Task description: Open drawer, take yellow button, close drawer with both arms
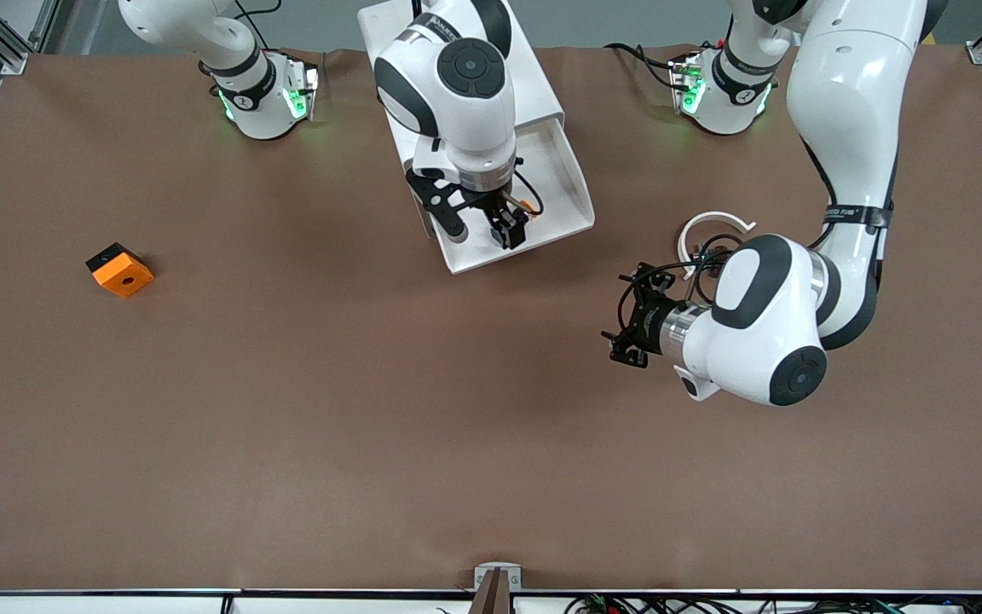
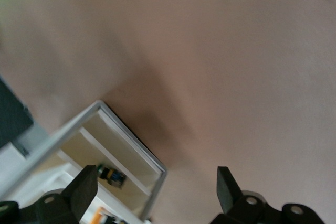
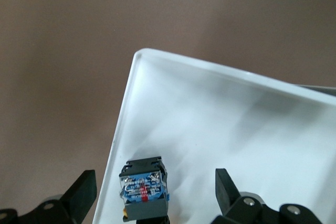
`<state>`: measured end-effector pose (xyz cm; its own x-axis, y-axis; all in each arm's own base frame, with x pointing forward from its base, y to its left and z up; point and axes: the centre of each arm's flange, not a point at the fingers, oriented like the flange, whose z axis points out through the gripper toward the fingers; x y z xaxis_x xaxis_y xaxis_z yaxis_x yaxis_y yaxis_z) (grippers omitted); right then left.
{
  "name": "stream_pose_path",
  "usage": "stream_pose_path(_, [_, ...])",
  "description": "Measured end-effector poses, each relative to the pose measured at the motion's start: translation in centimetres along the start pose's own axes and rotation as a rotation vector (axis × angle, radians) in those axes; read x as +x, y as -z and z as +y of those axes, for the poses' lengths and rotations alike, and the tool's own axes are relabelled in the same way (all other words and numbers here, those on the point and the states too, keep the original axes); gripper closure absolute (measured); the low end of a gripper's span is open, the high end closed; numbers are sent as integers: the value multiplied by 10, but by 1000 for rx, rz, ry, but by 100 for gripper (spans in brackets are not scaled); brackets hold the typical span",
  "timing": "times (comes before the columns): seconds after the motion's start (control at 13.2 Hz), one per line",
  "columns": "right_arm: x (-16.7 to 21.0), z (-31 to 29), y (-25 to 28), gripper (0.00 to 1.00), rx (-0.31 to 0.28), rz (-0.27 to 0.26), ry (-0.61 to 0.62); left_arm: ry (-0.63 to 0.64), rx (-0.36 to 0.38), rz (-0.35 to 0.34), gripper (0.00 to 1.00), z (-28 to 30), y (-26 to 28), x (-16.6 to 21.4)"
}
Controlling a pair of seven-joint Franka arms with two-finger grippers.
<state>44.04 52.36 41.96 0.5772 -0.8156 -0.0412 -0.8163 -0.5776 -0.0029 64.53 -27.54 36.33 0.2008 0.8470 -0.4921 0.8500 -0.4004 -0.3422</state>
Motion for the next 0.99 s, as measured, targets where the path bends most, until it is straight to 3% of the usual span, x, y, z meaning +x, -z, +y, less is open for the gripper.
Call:
stream_pose_path(0.3, [-15,-7,-18,0,-11,6,-3,-172,-48,83,0,-12,30,1])
stream_pose_path(0.53, [-17,-11,-25,0,-4,7,-2,-296,-97,116,0,-18,39,-37])
stream_pose_path(0.84, [-17,-12,-25,0,1,6,-1,-435,-64,254,0,-31,25,-94])
stream_pose_path(0.99, [-17,-13,-23,0,4,6,18,-479,-61,280,0,-29,14,-98])
